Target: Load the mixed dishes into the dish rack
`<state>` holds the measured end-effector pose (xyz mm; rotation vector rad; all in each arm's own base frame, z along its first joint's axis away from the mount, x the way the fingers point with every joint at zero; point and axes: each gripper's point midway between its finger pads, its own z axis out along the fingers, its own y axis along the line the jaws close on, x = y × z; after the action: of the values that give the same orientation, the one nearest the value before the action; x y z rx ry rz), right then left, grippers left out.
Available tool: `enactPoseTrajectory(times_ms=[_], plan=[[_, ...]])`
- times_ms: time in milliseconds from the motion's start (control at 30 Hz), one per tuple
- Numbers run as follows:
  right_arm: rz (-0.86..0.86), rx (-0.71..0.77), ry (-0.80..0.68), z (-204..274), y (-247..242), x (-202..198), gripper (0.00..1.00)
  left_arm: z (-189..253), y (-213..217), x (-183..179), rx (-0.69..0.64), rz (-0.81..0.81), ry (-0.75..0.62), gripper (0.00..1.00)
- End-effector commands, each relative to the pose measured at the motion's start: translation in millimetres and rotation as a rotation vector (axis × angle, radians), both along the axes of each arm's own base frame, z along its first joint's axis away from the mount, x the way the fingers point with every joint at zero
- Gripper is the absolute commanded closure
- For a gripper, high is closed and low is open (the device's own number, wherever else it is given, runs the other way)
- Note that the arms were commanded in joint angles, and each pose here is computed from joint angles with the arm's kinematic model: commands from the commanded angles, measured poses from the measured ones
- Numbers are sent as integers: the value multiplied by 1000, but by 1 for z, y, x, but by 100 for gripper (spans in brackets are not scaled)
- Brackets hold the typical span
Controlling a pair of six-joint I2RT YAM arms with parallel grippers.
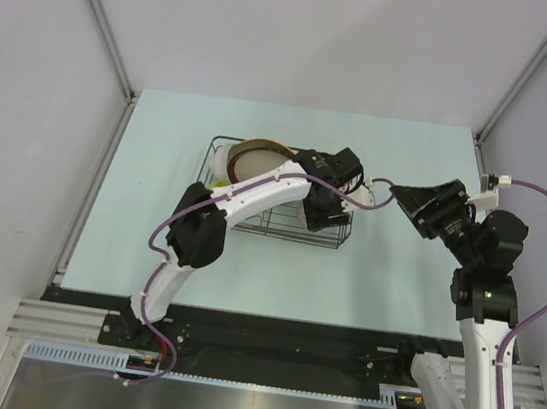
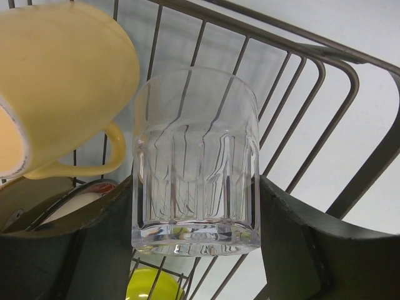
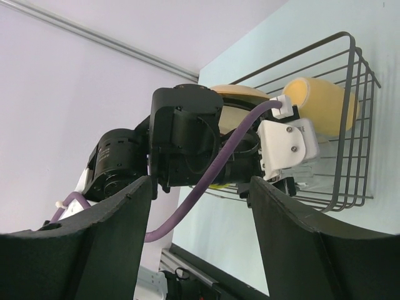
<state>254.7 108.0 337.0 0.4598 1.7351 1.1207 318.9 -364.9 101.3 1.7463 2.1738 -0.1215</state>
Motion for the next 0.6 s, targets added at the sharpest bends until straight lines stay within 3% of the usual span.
enactPoseTrajectory(times_ms=[0, 67, 133, 200, 433, 567], plan=[[-11, -18, -16, -1, -3, -1, 31, 5, -2, 5, -17, -10, -30, 37], [-13, -21, -14, -1, -3, -1, 31, 8, -5, 6, -33, -8, -42, 16], [-13, -21, -10, -3, -3, -1, 31, 13, -3, 11, -30, 5, -69, 14], [-14, -22, -9, -3, -3, 0, 31, 19, -4, 11, -43, 7, -77, 0], [-11, -34, -12, -4, -3, -1, 30, 41, -6, 12, -88, 7, -105, 1], [-28, -78, 23, -18, -7, 1, 24, 90, -8, 12, -171, 9, -165, 0]])
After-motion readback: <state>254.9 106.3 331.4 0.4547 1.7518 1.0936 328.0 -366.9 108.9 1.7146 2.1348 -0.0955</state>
